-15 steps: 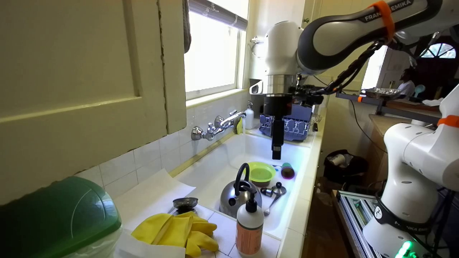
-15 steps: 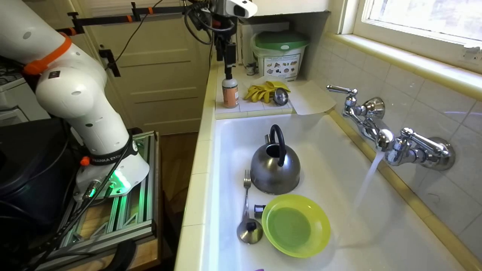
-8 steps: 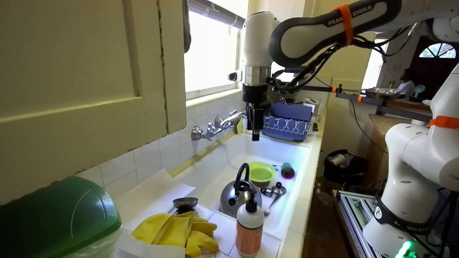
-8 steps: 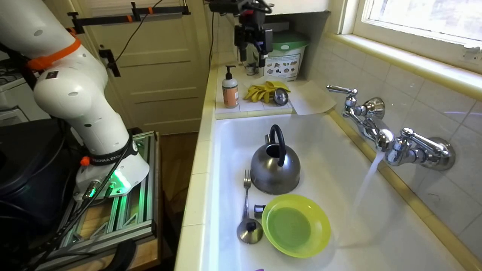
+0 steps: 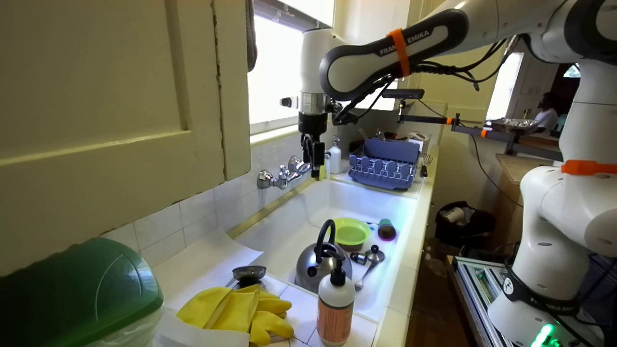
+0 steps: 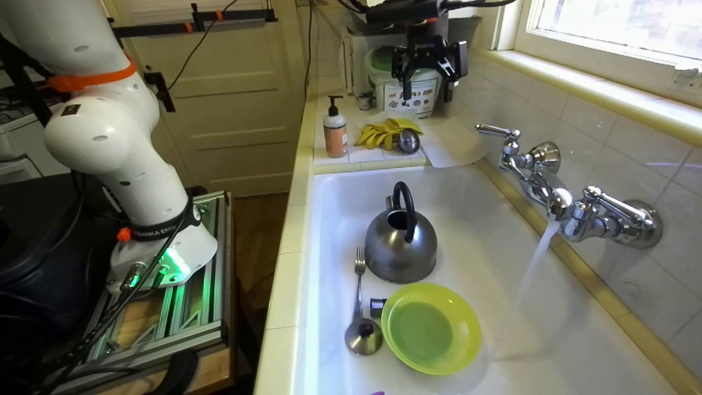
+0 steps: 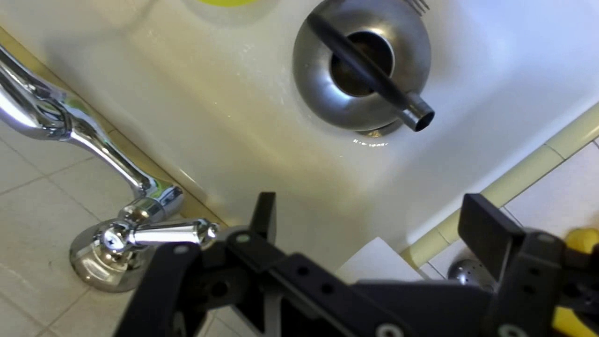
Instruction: Close the tap
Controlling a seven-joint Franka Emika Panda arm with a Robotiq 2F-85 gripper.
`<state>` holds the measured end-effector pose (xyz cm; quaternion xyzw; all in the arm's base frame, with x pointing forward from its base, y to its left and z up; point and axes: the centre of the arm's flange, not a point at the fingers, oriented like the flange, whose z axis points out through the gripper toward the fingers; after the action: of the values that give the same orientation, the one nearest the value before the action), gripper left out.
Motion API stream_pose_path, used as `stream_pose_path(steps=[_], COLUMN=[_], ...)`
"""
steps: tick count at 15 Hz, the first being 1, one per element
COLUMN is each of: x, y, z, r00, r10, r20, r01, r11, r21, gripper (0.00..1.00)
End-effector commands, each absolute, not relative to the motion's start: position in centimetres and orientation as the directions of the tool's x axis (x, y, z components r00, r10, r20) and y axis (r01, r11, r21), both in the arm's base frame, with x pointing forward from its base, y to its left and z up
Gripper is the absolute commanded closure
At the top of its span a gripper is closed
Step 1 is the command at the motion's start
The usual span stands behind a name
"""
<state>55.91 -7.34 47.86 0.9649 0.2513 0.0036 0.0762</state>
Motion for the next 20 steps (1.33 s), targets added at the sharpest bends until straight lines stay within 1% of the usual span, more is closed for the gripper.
stream_pose_path(steps=[1,4,6,7,10,11,12,16,18,20], x=[56.3,56.6,57.5,58.0,58.9,59.2,59.5,60.9,61.7,62.4], y=[-7.9,-8.1,-9.2,-10.1,-12.0,-12.5,-13.0,-14.3,-14.9,-15.3], z=[47.8,47.7,47.4,47.4,47.0,46.8,46.5,45.7,45.4,45.1], r00=[0.873,0.873,0.856,0.858,0.848,0.845,0.842,0.836,0.834,0.836], r10=[0.486,0.487,0.512,0.507,0.519,0.525,0.529,0.538,0.543,0.542], r20=[-0.033,-0.034,-0.063,-0.079,-0.108,-0.102,-0.11,-0.103,-0.096,-0.092], r01=[0.485,0.486,0.516,0.513,0.53,0.534,0.54,0.548,0.551,0.548], r11=[-0.862,-0.861,-0.844,-0.841,-0.828,-0.825,-0.822,-0.816,-0.814,-0.812], r21=[0.15,0.151,0.145,0.173,0.184,0.183,0.183,0.183,0.187,0.198], gripper=[0.0,0.0,0.0,0.0,0.0,0.25,0.26,0.58,0.72,0.88])
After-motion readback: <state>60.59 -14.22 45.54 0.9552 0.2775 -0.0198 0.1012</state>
